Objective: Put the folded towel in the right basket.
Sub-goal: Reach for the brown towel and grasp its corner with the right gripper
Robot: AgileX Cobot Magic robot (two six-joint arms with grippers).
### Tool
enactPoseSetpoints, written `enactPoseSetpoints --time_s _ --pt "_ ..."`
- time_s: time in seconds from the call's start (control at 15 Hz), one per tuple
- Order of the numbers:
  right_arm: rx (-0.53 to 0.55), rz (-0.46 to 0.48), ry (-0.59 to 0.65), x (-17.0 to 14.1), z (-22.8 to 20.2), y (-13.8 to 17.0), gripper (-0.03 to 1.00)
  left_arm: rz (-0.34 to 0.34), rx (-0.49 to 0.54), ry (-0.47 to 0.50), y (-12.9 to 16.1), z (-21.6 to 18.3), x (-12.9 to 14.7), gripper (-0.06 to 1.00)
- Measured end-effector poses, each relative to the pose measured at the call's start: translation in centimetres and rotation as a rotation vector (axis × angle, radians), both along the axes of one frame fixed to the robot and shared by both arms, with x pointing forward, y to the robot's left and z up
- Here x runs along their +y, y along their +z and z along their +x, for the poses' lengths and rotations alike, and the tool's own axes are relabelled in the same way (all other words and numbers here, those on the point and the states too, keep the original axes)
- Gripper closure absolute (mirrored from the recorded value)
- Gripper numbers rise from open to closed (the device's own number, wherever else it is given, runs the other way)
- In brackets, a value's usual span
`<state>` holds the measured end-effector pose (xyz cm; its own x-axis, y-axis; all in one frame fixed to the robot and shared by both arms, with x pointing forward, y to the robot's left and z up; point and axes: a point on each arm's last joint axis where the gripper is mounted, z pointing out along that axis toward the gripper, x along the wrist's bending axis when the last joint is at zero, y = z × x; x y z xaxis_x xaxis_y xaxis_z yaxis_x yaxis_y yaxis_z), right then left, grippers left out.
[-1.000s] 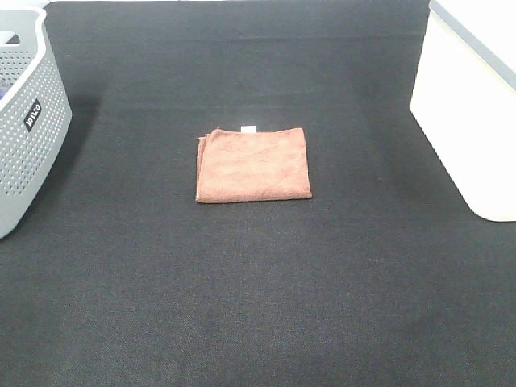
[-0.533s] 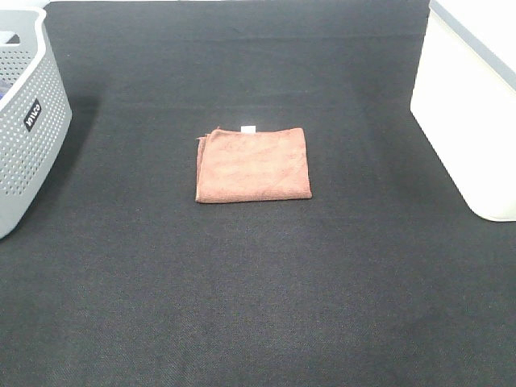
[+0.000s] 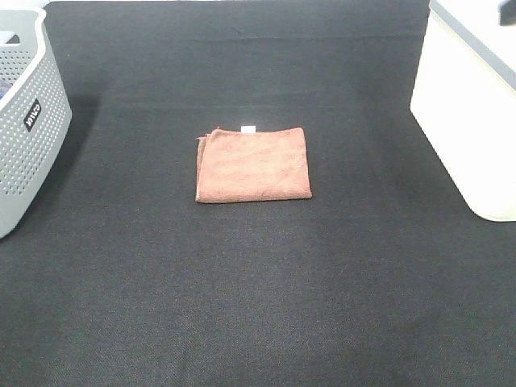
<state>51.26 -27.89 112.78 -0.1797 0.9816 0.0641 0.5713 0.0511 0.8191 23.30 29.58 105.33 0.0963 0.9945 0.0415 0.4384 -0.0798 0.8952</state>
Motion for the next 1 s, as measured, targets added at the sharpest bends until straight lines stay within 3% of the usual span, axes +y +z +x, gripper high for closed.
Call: enactPoseSetpoints --time_s 0.2,0.4,0.53,0.73,0.8,1.0 --pt "0.085 -0.014 0.138 2.5 4.8 -0.2 0.25 0.0 0.0 0.0 0.0 0.0 0.0 0.06" --pt "0.178 -0.013 0.277 7.3 8.5 -2.2 0.25 0.0 0.0 0.0 0.0 0.0 0.0 0.06" --pt "0.282 0.025 0.307 9.6 10.6 -5.7 0.25 0.0 0.0 0.0 0.0 0.0 0.0 0.06" --pt "0.415 0.099 0.279 10.5 13.1 -10.8 0.26 0.0 0.0 0.0 0.0 0.0 0.0 0.06" --pt "0.415 0.099 0.279 10.5 13.1 -10.8 0.26 0.0 0.0 0.0 0.0 0.0 0.0 0.06" --pt "0.599 0.185 0.251 11.8 16.0 -16.9 0.26 0.0 0.0 0.0 0.0 0.0 0.0 0.06"
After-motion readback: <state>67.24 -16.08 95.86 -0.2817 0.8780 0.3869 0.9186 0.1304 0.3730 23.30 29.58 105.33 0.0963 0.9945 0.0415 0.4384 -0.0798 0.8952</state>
